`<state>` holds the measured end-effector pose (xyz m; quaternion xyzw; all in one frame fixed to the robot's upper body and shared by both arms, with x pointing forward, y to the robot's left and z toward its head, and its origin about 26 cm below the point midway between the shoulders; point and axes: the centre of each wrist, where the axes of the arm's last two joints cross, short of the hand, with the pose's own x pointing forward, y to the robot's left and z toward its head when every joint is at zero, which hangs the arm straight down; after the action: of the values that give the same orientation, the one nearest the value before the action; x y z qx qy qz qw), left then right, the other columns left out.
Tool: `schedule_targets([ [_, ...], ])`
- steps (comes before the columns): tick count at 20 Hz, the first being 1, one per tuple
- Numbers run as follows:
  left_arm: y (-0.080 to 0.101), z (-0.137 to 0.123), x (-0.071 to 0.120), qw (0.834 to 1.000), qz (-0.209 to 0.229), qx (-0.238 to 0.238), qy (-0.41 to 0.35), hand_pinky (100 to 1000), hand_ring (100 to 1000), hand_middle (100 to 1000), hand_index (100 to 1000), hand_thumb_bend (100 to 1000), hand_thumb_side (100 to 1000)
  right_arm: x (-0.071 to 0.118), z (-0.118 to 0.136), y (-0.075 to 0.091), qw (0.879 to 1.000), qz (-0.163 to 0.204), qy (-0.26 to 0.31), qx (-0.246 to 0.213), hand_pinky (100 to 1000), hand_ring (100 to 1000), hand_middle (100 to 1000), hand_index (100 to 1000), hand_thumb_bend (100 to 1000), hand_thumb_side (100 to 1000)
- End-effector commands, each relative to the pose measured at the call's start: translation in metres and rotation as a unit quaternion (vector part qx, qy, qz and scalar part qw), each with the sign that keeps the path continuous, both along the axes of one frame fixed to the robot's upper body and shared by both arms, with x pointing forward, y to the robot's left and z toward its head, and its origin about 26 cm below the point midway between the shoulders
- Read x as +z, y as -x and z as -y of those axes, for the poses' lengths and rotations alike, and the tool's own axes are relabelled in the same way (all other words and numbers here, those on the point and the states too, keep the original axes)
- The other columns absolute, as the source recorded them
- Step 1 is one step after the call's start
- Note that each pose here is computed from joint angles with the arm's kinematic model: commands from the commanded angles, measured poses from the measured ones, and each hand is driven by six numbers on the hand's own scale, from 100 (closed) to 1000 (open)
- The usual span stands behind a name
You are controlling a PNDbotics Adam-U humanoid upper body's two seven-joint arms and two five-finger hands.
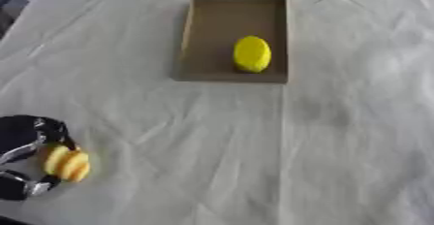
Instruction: Pick up objects on the table and place them in the box.
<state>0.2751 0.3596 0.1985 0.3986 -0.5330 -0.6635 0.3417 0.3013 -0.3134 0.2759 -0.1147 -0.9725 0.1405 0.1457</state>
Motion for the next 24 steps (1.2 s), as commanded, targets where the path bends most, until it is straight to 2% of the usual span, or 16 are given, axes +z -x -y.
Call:
schedule_targets([
  [1, 0.002, 0.008, 0.029, 0.997, 0.063, -0.034, 0.0, 748, 691, 607, 689, 258, 100, 0.008, 0.0, 0.004, 1.0, 0.014, 0.01, 0.002, 921, 844, 658, 852, 100, 602],
  [4, -0.007, 0.021, 0.067, 0.984, 0.147, -0.096, 0.027, 748, 680, 590, 680, 244, 100, 0.007, 0.0, 0.004, 1.0, 0.01, 0.012, 0.002, 920, 844, 658, 852, 100, 602],
  [6, -0.012, 0.033, 0.089, 0.974, 0.183, -0.127, 0.046, 751, 663, 590, 680, 237, 100, 0.006, 0.0, 0.004, 1.0, 0.009, 0.013, 0.004, 920, 843, 658, 852, 100, 602],
  [8, -0.017, 0.047, 0.112, 0.964, 0.205, -0.156, 0.064, 756, 657, 583, 678, 204, 100, 0.006, -0.001, 0.004, 1.0, 0.007, 0.013, 0.006, 921, 844, 658, 852, 100, 602],
  [12, -0.03, 0.066, 0.147, 0.955, 0.208, -0.184, 0.1, 757, 656, 578, 676, 186, 100, 0.005, -0.002, 0.003, 1.0, 0.005, 0.014, 0.01, 921, 844, 657, 852, 100, 603],
  [18, -0.073, 0.096, 0.172, 0.946, 0.198, -0.22, 0.133, 762, 645, 566, 670, 124, 100, 0.007, -0.006, 0.002, 1.0, 0.007, 0.014, 0.019, 921, 844, 658, 853, 100, 603],
  [24, -0.125, 0.123, 0.174, 0.944, 0.169, -0.222, 0.179, 779, 642, 561, 674, 100, 100, 0.012, -0.012, 0.001, 0.999, 0.016, 0.008, 0.037, 921, 843, 658, 853, 100, 605],
])
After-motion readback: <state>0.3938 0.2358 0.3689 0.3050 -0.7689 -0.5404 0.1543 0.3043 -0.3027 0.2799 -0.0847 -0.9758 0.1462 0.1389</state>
